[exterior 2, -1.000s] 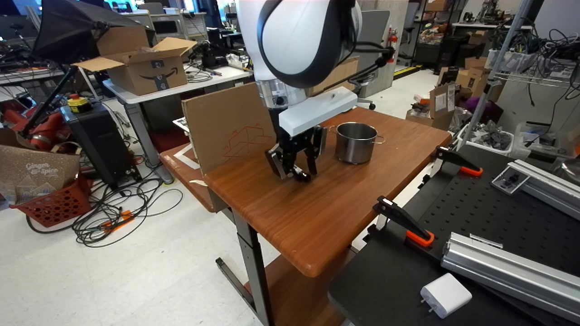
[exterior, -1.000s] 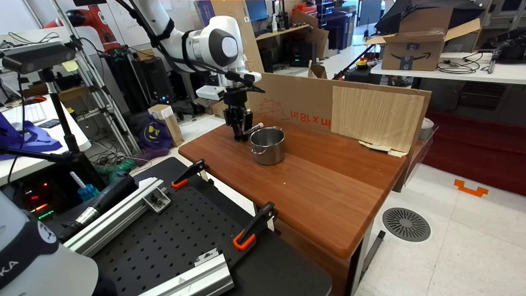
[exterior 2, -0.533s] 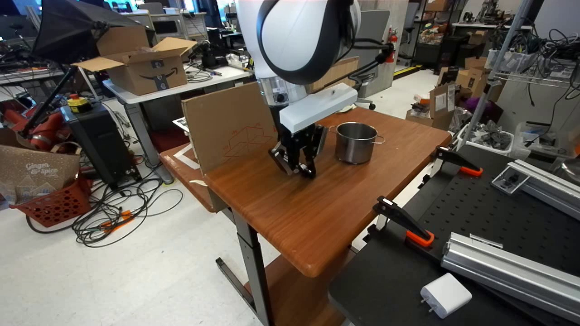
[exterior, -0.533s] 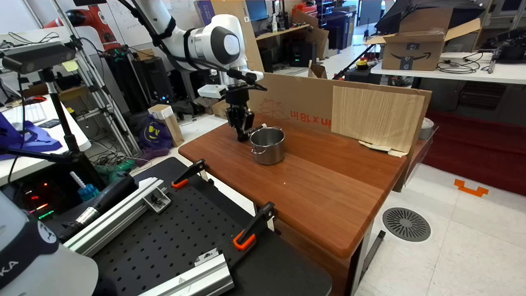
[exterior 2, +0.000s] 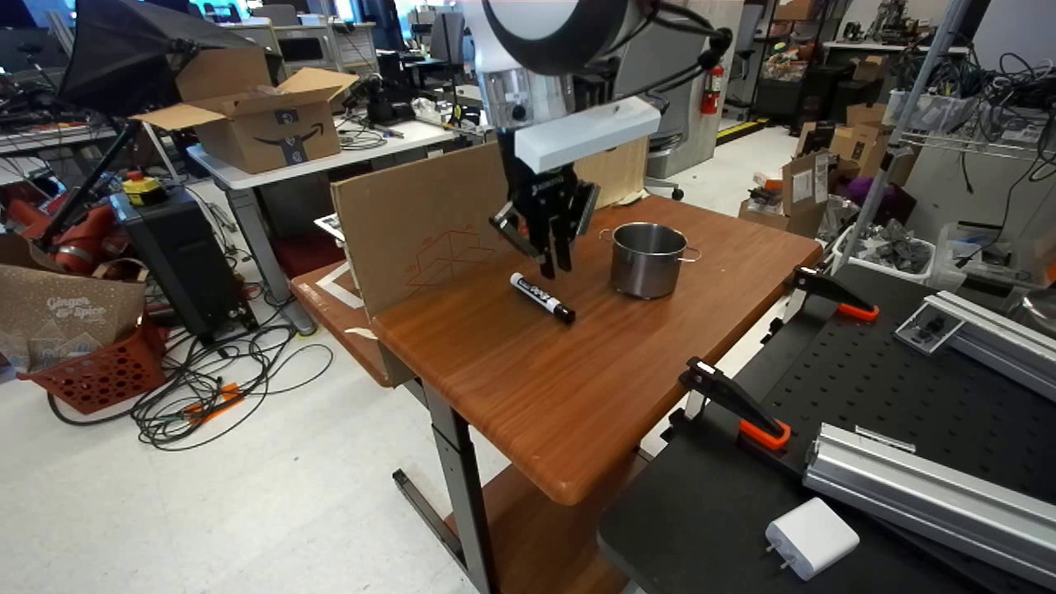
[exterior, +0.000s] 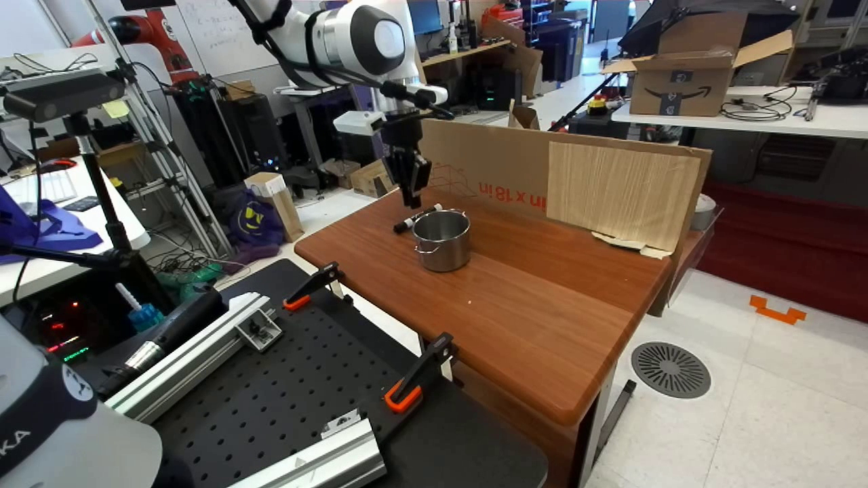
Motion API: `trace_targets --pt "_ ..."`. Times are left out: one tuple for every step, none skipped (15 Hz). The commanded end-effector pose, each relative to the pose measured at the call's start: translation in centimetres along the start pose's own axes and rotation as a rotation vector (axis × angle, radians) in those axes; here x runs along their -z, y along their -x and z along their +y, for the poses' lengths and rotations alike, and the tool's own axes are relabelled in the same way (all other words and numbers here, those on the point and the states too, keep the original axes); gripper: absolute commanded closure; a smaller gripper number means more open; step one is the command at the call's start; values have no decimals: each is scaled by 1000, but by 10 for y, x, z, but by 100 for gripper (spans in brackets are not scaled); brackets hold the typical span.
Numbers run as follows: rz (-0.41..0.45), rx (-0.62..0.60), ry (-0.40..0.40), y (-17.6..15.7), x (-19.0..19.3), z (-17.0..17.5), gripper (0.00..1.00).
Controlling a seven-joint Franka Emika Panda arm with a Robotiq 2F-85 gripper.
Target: Put the marker in the pot
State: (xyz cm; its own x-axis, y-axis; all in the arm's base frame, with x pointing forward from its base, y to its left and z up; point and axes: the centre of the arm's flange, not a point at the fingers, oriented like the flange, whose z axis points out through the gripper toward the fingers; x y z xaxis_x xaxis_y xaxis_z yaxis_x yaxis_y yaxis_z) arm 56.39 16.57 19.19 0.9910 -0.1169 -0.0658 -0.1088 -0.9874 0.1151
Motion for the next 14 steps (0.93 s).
trace_targets --pt "-1 -10 -47 12 29 21 94" --pt "-4 -6 -52 11 31 23 94" --pt "-8 -1 -54 11 33 24 51" --pt "-16 5 -52 12 30 23 49" --pt "-26 12 -49 14 28 21 44" --pt "-35 17 -46 15 23 19 36" --pt "-47 28 -41 17 18 14 30" --pt "-53 36 -37 19 15 10 22" --pt "-57 45 -36 20 11 6 15" --pt "-60 53 -35 20 8 2 7" --pt "-64 57 -32 19 4 -2 1" --pt "-67 61 -26 19 0 -6 0" --pt "-70 63 -22 18 -4 -8 0" --pt "-78 64 -17 16 -9 -10 0"
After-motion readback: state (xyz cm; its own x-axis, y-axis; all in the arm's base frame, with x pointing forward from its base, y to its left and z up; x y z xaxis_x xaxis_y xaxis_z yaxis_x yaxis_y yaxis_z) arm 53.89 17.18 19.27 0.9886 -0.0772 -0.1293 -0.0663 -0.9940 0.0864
